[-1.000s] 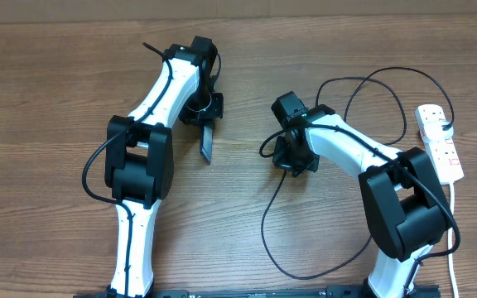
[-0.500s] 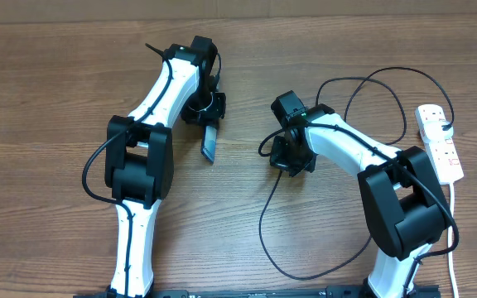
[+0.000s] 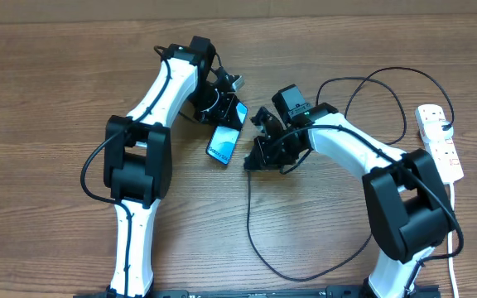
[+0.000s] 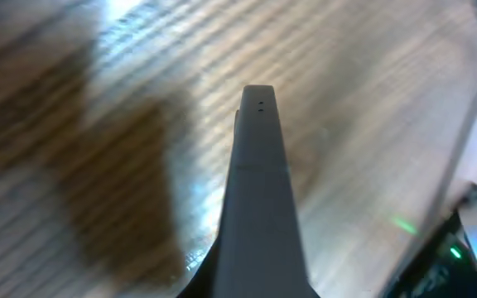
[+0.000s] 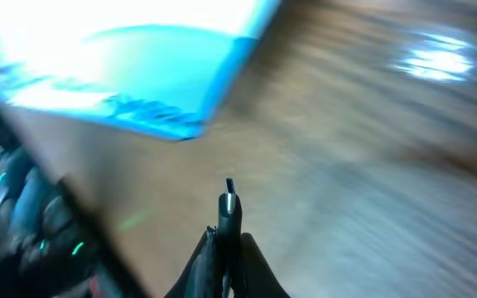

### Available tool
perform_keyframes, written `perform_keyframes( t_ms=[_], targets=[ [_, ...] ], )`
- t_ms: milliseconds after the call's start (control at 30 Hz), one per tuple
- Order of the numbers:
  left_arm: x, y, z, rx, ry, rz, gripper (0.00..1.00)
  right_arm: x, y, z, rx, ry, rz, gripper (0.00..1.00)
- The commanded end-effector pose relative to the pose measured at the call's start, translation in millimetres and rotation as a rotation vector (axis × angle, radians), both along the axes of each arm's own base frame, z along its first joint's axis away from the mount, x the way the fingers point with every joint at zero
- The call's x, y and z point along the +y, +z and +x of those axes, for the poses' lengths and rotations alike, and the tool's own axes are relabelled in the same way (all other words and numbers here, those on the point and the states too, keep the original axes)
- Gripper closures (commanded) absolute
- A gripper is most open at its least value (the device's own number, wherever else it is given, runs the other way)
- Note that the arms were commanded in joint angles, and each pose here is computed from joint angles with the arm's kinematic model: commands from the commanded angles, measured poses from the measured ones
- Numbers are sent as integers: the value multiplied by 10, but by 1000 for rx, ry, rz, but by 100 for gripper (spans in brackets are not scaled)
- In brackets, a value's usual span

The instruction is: Plug charger to phone and switch on socket

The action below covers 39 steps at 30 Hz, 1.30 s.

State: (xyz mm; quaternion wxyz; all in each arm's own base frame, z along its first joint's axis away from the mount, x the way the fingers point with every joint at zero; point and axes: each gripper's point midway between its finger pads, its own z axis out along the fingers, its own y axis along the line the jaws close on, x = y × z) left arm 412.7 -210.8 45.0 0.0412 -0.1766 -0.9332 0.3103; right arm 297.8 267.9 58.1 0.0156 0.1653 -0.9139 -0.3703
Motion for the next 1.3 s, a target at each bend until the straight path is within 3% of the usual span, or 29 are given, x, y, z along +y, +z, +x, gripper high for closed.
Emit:
perform_keyframes(
  t_ms=[0,267,533,700,1000,1267],
  targets=[
    [62,382,75,-49,-21,-252,96,234,546,-129,-102,186,301,96],
    [346,1062,202,-67,97,-696,96,374,971,-279,-112,285,587,96],
    [470,1556,254,-6,242,-957,96,424,1171,-274,-60,275,688,96],
    [459,1576,197,72,279,-945,96,480,1276,-170,38,210,695,96],
    [495,1580,202,162,334,-934,96,556,1409,0,60,166,708,96],
    [508,1579,209,264,388,-918,96,526,1439,-89,132,175,724,96]
  ],
)
